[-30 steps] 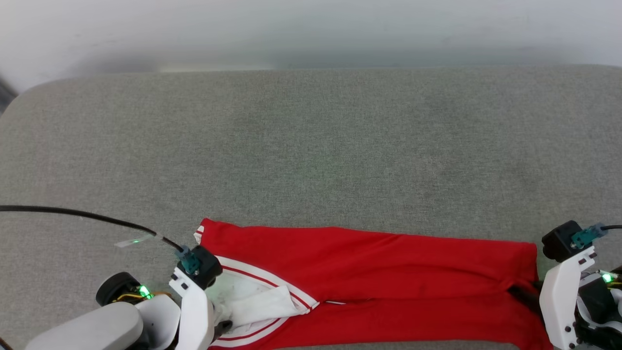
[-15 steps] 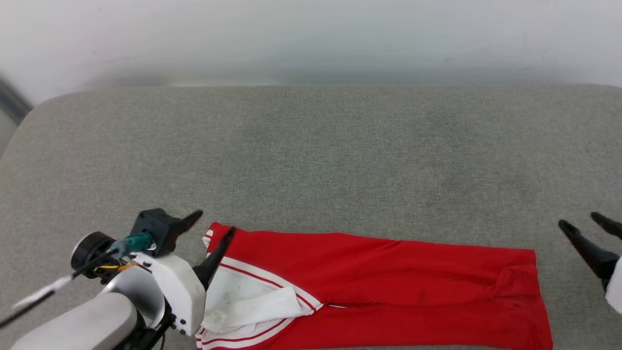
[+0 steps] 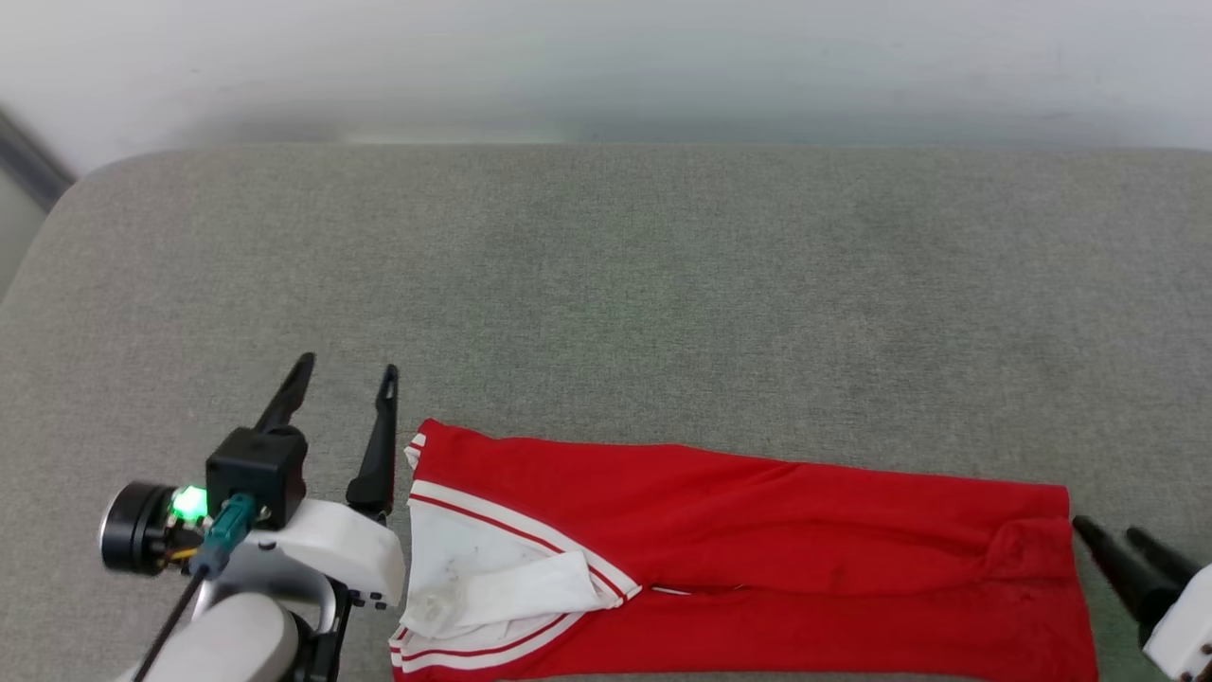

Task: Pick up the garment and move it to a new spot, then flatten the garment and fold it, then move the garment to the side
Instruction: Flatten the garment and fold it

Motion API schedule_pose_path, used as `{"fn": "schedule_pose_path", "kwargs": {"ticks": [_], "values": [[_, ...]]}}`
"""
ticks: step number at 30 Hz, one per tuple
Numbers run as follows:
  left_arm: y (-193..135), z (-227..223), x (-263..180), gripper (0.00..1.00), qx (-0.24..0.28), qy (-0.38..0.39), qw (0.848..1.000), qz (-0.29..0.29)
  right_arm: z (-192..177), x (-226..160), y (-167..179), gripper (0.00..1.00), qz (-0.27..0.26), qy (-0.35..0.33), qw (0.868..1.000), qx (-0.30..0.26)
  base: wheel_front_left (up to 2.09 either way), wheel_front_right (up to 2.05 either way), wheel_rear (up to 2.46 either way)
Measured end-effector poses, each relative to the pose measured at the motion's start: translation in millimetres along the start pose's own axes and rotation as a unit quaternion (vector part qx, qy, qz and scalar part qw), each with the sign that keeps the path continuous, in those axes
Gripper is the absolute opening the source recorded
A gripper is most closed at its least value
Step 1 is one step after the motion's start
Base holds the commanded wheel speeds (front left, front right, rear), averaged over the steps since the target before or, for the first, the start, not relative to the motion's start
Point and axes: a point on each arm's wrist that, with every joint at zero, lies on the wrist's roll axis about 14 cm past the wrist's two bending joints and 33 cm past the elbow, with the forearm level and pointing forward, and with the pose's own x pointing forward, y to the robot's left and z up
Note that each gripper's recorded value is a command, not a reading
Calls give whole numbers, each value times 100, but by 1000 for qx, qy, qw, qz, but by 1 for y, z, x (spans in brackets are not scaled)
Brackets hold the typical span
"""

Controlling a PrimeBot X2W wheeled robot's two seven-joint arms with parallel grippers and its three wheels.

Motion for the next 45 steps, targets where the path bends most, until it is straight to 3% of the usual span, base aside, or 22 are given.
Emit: {"fn": "schedule_pose_path", "kwargs": {"ticks": [8,23,24,25,26,36,45], "values": [[19,-5,-17,100,-1,-26,996,86,-46,8,21,100,21,82,995,55,0,0,0],[19,-14,-46,100,5,-45,987,154,-69,15,36,100,39,139,989,36,0,0,0],[18,-15,-47,100,6,-44,987,154,-70,15,36,48,39,140,989,33,0,0,0],[17,-16,-49,100,7,-43,987,155,-69,15,36,20,39,141,989,31,0,0,0],[16,-16,-50,100,8,-43,987,155,-69,15,36,0,39,141,989,30,0,0,0],[13,-18,-61,100,33,-43,987,154,-51,8,31,0,37,117,992,10,0,0,0],[10,-11,-66,100,36,-55,987,144,-5,-21,-33,0,-41,85,995,-27,0,0,0]]}}
